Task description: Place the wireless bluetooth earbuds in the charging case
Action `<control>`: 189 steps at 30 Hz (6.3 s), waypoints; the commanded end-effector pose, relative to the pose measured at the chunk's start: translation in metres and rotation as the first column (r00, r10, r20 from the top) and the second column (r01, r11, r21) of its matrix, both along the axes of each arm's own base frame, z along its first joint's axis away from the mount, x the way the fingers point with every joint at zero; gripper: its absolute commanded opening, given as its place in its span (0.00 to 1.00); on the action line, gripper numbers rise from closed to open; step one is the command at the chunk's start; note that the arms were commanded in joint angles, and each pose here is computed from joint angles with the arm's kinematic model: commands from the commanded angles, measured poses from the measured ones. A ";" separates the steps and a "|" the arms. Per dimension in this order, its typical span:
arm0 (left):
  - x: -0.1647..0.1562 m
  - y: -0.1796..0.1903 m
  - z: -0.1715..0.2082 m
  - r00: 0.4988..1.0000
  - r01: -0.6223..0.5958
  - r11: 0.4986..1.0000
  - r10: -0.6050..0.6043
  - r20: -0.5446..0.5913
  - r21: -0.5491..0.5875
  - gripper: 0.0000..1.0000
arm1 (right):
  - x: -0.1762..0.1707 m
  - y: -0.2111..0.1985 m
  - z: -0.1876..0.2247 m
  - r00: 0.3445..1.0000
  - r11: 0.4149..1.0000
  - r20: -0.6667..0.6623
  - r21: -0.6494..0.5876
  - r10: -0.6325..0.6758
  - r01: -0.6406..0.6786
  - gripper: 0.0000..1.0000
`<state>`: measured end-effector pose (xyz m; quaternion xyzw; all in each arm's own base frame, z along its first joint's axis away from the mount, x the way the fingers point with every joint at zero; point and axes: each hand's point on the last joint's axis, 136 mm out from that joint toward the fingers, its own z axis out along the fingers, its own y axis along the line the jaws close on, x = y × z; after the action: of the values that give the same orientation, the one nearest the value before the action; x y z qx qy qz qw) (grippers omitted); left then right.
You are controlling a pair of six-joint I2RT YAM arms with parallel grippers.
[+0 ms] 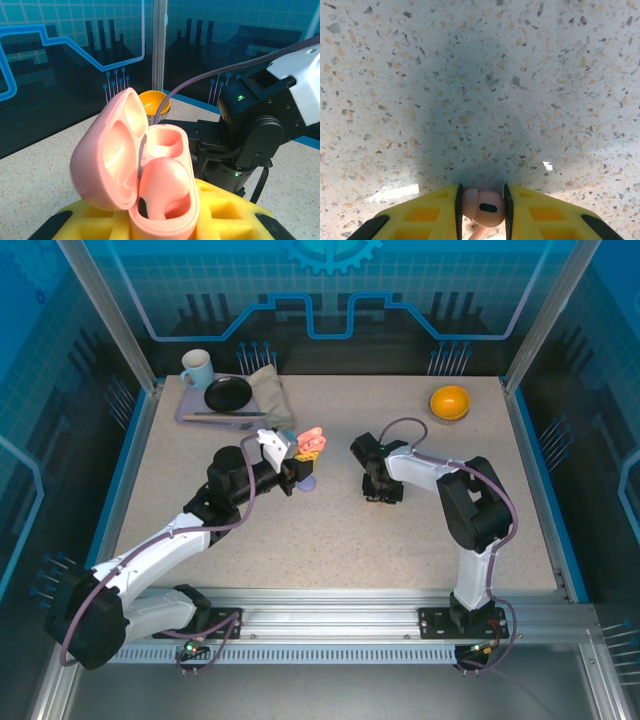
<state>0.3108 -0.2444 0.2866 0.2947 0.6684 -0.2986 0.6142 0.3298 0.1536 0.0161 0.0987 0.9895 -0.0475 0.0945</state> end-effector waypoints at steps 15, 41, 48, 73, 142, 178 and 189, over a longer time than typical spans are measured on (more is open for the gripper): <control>-0.013 0.004 0.016 1.000 0.026 0.999 -0.026 0.015 -0.031 0.00 | 0.004 0.001 0.079 0.974 0.994 0.224 0.095 0.035 -0.057 0.28; -0.014 -0.023 0.030 0.983 0.169 0.984 -0.173 -0.057 -0.064 0.00 | -0.003 0.061 0.389 0.384 0.742 0.917 0.180 0.111 -0.646 0.33; -0.007 -0.031 0.038 0.981 0.179 0.981 -0.184 -0.061 -0.077 0.00 | -0.015 0.081 0.408 0.260 0.646 0.957 0.118 0.128 -0.754 0.33; 0.000 -0.011 0.027 0.998 0.048 0.997 -0.050 -0.038 -0.053 0.00 | 0.017 -0.074 0.092 0.914 0.971 0.374 0.229 -0.156 0.072 0.70; 0.000 -0.008 0.030 0.999 0.031 0.997 -0.033 -0.027 -0.071 0.00 | -0.032 -0.016 0.005 0.994 0.954 0.056 0.292 -0.089 0.068 0.62; -0.003 -0.006 0.029 0.999 0.028 0.997 -0.030 -0.027 -0.071 0.00 | 0.034 -0.009 0.027 0.979 0.964 0.205 0.254 0.019 -0.072 0.64; -0.004 -0.004 0.034 0.999 0.023 0.997 -0.025 -0.021 -0.077 0.00 | 0.041 0.004 0.003 0.988 0.958 0.138 0.267 0.074 -0.109 0.64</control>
<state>0.3105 -0.2522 0.3123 0.2748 0.6694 -0.3408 0.6002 0.3690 0.1542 0.0202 0.0725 0.9815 0.0925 0.1514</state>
